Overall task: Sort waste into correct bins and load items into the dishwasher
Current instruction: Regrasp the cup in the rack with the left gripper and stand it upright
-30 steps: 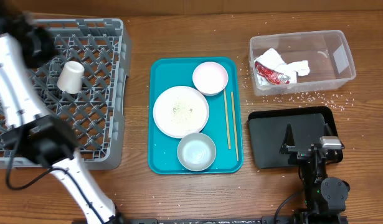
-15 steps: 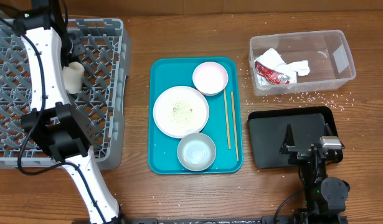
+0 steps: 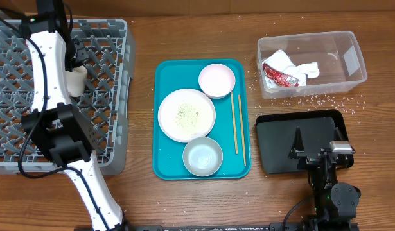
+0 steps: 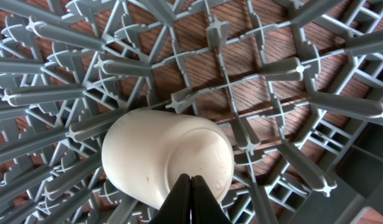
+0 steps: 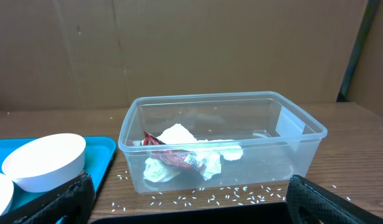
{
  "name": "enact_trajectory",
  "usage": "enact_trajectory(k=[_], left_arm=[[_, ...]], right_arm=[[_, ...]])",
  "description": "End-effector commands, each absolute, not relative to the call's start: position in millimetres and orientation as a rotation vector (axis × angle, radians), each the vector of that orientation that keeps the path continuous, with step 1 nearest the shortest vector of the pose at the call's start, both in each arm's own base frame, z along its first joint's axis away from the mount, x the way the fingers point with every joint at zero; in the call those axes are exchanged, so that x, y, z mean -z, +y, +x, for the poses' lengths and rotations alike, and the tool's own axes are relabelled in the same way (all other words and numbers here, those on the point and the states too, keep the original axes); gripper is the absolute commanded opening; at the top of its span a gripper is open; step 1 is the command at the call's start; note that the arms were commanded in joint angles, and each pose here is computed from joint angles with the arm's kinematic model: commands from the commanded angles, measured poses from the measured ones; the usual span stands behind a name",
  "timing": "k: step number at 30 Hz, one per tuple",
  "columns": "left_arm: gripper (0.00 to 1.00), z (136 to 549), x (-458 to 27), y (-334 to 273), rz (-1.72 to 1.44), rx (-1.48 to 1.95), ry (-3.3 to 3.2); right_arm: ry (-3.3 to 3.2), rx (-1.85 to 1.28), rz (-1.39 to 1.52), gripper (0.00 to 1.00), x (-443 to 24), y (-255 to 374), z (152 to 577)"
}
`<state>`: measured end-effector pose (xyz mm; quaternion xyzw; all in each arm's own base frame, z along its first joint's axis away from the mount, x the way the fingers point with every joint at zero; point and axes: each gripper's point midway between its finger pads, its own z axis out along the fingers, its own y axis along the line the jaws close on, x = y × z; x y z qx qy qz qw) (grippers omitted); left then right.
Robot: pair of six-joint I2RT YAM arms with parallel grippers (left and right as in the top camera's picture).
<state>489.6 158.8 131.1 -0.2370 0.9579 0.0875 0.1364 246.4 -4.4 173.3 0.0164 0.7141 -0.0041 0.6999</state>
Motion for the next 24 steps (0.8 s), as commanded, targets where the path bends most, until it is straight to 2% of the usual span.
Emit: enact_trajectory(k=[1, 11, 18, 24], left_arm=[[0.04, 486.5, -114.5, 169.7, -0.731, -0.274, 2.793], [0.04, 471.4, -108.3, 187.7, -0.8, -0.298, 2.821], [0.04, 437.9, -133.2, 221.4, -1.051, -0.384, 2.748], [0.04, 413.9, -145.0, 240.2, -1.229, -0.301, 2.696]], right_arm=[[1.586, 0.018, 0.043, 1.0, -171.6, -6.3, 246.4], [1.586, 0.017, 0.043, 1.0, -171.6, -6.3, 246.4], [1.586, 0.018, 0.043, 1.0, -171.8, -6.3, 246.4], [1.586, 0.017, 0.043, 1.0, -171.6, -6.3, 246.4]])
